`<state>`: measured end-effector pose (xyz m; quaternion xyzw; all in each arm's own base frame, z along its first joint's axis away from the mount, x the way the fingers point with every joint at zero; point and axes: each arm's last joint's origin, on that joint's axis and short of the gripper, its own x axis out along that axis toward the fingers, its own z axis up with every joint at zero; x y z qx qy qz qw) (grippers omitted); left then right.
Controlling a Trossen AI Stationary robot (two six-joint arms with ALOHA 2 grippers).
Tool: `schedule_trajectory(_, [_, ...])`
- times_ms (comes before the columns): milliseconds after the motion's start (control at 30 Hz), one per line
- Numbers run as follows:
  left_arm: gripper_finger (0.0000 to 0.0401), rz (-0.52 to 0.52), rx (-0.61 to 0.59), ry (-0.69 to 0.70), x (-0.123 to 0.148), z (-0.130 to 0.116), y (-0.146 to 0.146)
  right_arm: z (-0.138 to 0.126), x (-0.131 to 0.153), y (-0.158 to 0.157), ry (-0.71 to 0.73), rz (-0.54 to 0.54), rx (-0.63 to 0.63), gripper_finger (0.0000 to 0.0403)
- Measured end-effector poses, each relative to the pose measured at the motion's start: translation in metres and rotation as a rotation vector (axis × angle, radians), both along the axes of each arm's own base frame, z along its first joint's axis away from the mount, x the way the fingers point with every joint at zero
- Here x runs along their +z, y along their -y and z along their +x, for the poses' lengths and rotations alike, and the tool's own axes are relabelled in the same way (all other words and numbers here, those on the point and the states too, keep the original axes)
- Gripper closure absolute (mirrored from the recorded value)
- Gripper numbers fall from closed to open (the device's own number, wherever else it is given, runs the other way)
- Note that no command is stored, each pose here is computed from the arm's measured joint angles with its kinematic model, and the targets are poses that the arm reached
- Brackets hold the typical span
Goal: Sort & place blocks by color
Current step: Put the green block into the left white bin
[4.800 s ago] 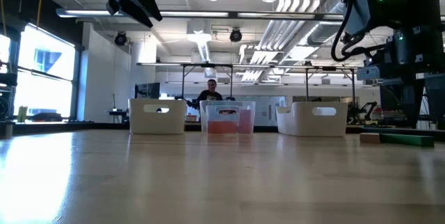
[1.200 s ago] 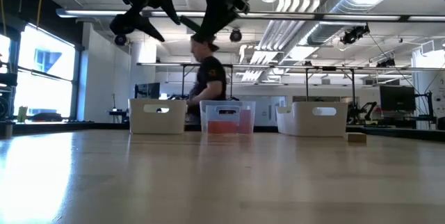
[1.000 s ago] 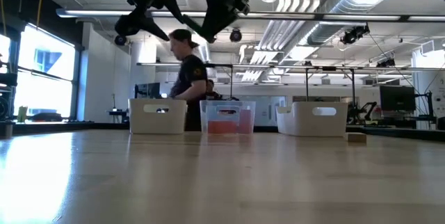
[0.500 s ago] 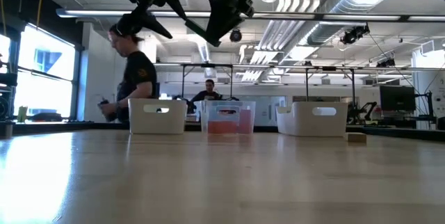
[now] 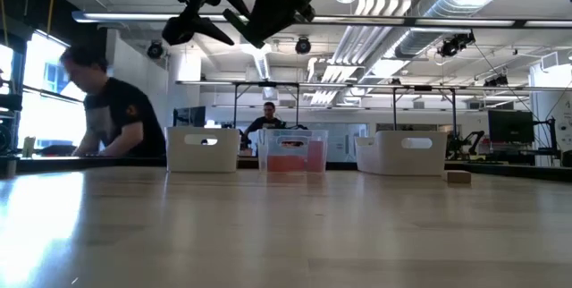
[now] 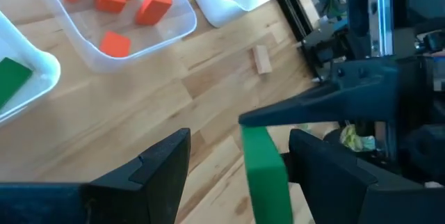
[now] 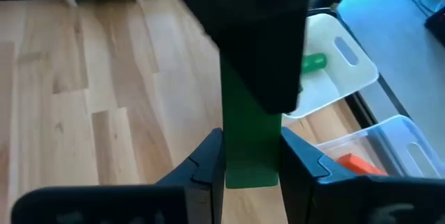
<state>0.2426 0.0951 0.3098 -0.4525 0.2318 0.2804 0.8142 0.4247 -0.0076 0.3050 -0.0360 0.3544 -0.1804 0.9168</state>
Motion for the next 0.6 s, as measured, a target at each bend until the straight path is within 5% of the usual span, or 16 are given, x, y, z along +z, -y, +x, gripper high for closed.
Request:
schedule_trajectory(267, [0.0174, -0.016, -0.015, -0.009, -0.0044, 0.0042, -0.0012, -0.0004, 0.0000, 0.0012, 0.003, -0.005, -0.028, 0.0328])
schedule_trajectory(600, [0.0240, -0.012, -0.023, 0.009, -0.0029, 0.0052, -0.0013, -0.0006, 0.0000, 0.0019, 0.002, -0.013, -0.039, 0.0329])
